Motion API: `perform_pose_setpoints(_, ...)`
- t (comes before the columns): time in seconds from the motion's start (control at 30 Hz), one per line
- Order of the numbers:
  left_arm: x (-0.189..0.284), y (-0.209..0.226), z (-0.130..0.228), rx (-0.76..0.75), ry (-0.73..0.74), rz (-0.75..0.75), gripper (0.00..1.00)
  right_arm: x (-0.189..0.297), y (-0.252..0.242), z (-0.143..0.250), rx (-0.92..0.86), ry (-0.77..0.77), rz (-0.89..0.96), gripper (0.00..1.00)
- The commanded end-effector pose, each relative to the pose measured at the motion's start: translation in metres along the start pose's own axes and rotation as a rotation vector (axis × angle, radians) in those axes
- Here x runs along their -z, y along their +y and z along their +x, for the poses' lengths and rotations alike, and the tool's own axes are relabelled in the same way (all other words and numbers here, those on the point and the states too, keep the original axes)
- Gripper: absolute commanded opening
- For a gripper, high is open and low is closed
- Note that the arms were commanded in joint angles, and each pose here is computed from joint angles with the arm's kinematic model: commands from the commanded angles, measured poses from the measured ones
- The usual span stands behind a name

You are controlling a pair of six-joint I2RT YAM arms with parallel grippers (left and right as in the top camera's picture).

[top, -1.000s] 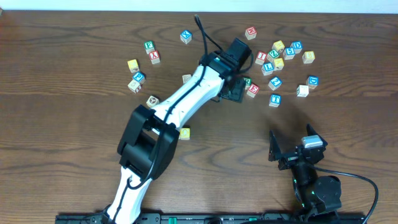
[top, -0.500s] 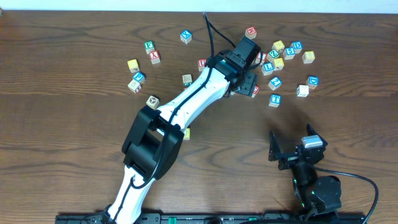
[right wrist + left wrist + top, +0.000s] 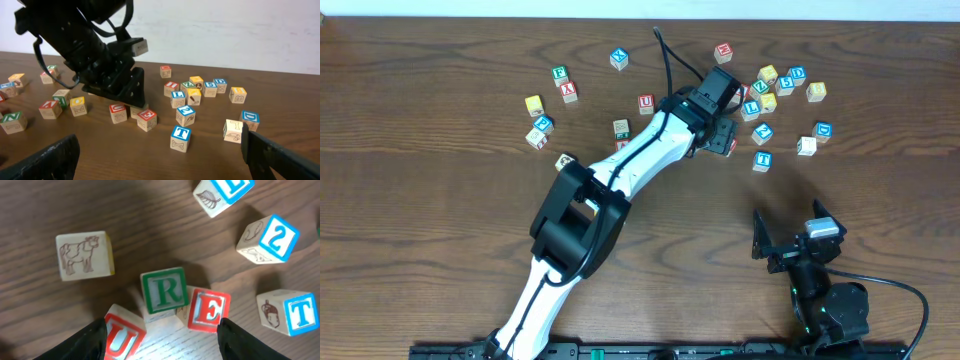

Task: Spell out CORL

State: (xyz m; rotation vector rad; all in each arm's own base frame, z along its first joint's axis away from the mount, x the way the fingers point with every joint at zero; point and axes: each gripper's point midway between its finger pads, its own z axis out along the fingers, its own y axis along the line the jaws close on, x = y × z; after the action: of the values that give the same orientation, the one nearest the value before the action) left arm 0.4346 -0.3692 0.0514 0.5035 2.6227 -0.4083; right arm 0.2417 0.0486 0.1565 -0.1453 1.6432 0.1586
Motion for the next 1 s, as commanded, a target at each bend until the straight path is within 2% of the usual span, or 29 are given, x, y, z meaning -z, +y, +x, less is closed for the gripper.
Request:
perform_pose_setpoints(0.0,0.002,-0.012,-0.012,-0.035,-0.043,0.019,0.69,0.0,-0.001,0.0,0.007,0.0,0.002,0.99)
perform_pose_setpoints(0.2,0.003,-0.02,-0.022,-0.046,-0.087,0.037,0.7,0.0,-0.001,0.0,0.007,0.0,0.002,0.99)
perform_pose_setpoints(0.57,0.004,-0.011,-0.033,-0.042,-0.139,-0.025,0.69,0.0,-0.001,0.0,0.007,0.0,0.002,0.99)
perform_pose_setpoints(0.7,0.006,-0.005,-0.026,-0.042,-0.11,-0.052,0.58,0.0,-0.001,0.0,0.007,0.0,0.002,0.99)
perform_pose_setpoints(0.97,0.04,0.037,-0.015,-0.02,-0.016,-0.142,0.55,0.0,-0.001,0.0,0.007,0.0,0.002,0.99)
